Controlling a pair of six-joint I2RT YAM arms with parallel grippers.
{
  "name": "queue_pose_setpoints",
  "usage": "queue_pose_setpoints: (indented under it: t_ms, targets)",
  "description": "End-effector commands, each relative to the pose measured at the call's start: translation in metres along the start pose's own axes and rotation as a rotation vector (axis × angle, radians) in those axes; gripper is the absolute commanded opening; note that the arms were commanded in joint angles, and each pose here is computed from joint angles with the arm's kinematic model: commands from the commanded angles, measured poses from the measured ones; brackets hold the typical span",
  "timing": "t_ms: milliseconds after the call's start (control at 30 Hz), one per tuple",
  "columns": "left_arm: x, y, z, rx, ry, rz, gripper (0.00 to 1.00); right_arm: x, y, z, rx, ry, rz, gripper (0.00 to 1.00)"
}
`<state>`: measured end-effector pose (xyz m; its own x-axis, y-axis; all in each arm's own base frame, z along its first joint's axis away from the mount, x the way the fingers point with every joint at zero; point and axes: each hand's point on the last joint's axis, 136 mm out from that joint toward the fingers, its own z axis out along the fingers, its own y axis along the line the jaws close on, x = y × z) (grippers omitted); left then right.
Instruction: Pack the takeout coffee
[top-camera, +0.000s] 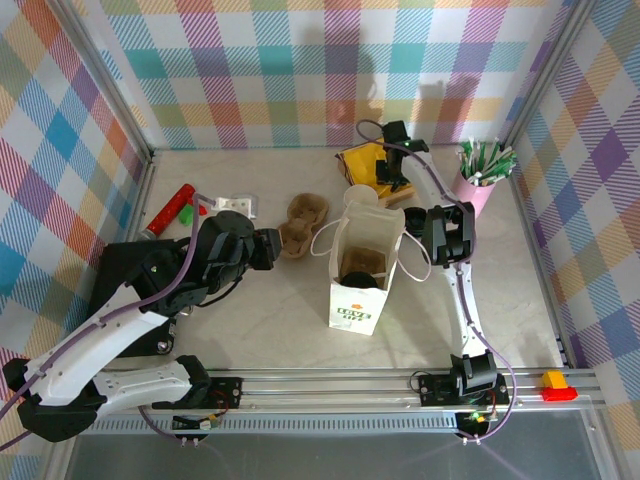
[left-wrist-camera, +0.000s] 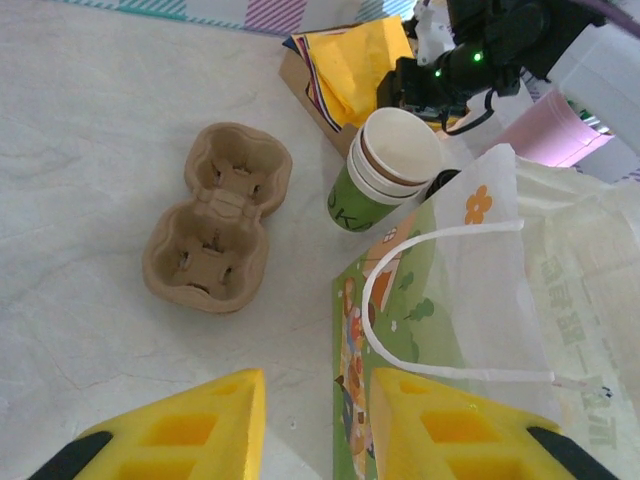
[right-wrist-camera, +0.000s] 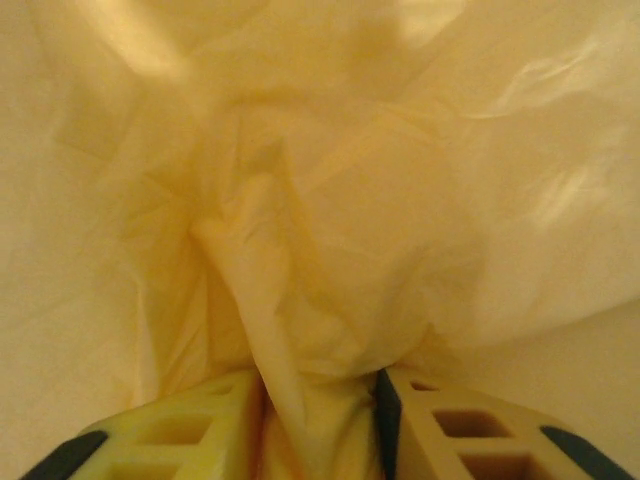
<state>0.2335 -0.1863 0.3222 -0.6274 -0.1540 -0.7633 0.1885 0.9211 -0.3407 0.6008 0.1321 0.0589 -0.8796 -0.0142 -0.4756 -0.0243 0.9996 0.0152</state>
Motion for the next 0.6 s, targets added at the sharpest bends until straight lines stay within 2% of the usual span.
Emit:
queue_pose_setpoints:
  t_ms: [0, 333, 567]
  targets:
    - [-0.004, -0.005, 0.003, 0.025, -0.011, -0.015, 0.33, -0.03, 0.002, -0.054, -0.04, -0.094, 0.011, 0.31]
    - [-0.006, -0.004, -0.002, 0.034, -0.025, -0.028, 0.33, -0.063, 0.004, -0.122, -0.089, -0.219, 0.014, 0.13]
    - [-0.009, -0.004, -0.005, 0.038, -0.034, -0.032, 0.33, -0.081, 0.007, -0.196, -0.156, -0.314, 0.04, 0.02]
